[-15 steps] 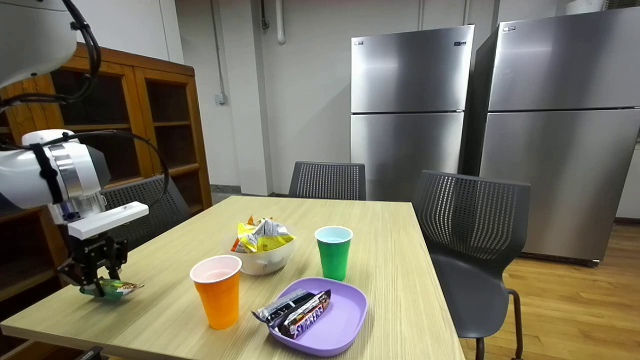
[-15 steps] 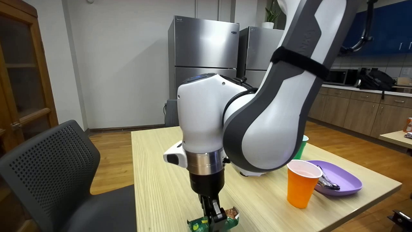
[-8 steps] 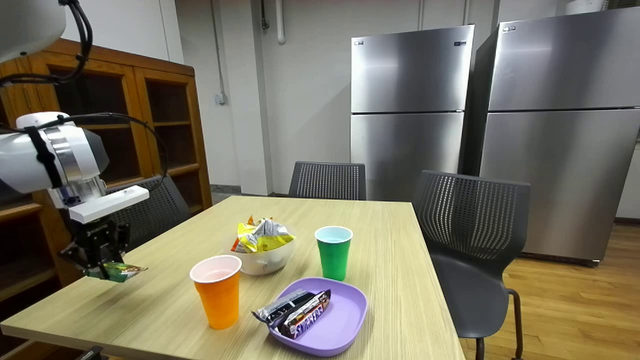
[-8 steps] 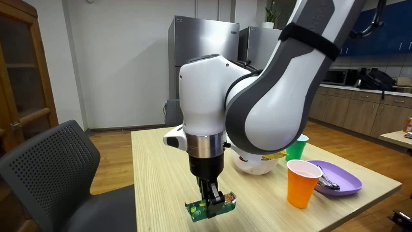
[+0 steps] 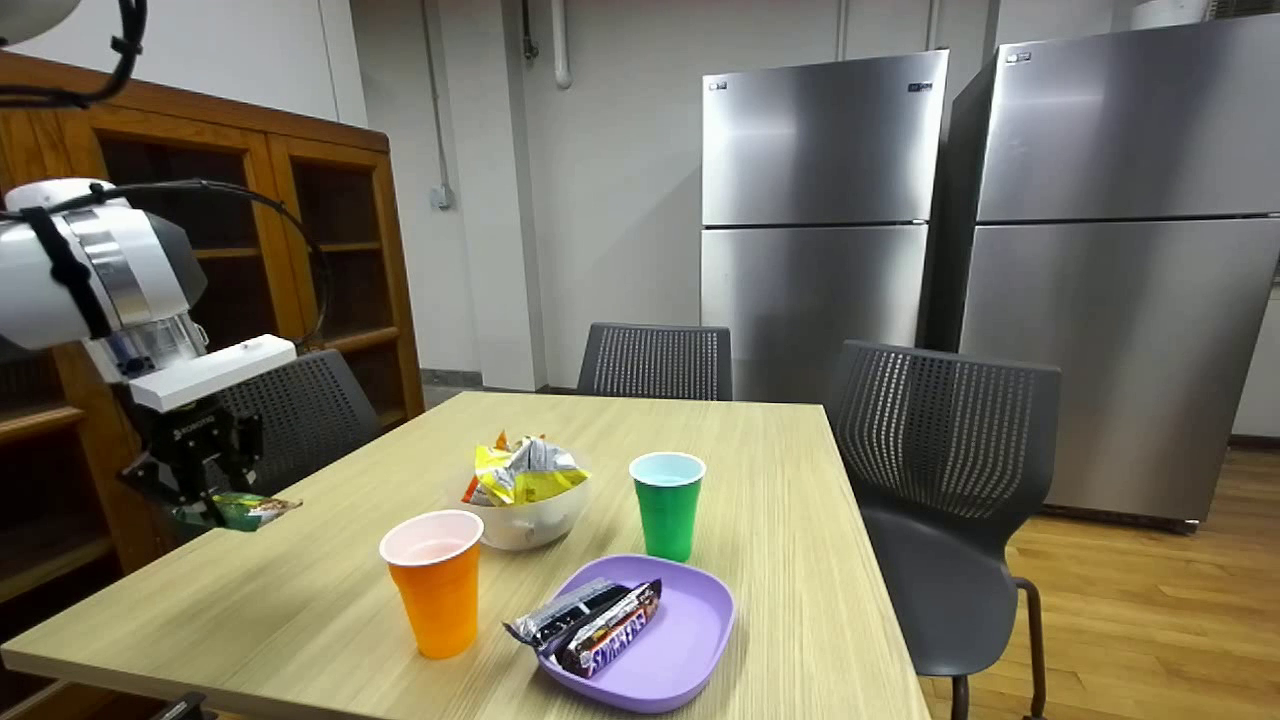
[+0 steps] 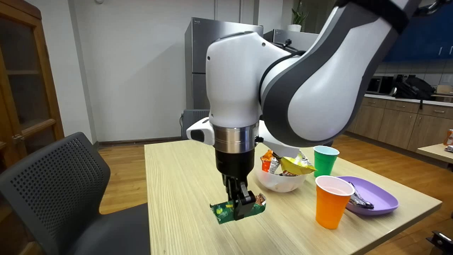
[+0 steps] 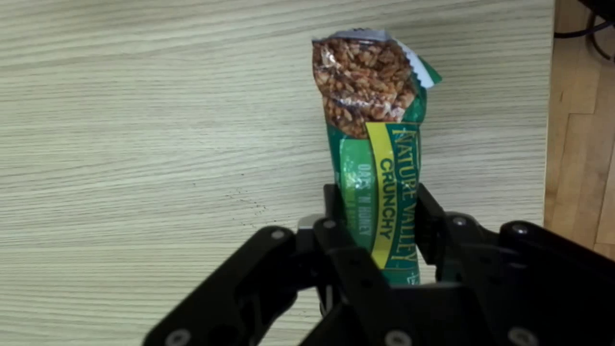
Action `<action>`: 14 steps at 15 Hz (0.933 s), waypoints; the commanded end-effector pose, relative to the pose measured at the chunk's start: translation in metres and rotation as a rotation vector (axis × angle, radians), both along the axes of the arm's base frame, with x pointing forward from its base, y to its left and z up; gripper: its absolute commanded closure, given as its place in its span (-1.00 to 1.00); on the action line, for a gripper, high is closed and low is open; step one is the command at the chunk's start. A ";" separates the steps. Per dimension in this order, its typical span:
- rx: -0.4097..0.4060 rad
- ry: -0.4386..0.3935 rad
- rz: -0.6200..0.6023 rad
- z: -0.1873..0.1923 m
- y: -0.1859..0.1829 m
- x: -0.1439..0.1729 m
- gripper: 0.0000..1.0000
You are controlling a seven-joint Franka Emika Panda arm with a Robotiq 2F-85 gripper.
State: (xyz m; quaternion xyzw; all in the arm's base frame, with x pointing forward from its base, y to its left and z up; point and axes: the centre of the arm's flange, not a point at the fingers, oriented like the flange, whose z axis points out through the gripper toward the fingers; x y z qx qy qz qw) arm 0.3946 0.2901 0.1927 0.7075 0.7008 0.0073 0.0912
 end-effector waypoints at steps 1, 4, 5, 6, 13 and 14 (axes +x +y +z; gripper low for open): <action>-0.034 -0.042 -0.028 0.035 -0.019 -0.012 0.75; -0.064 -0.058 -0.058 0.054 -0.034 -0.011 0.75; -0.073 -0.064 -0.070 0.060 -0.039 -0.011 0.75; -0.078 -0.071 -0.083 0.066 -0.044 -0.011 0.75; -0.106 -0.119 -0.196 0.098 -0.086 -0.008 0.75; -0.105 -0.118 -0.222 0.100 -0.094 -0.008 0.75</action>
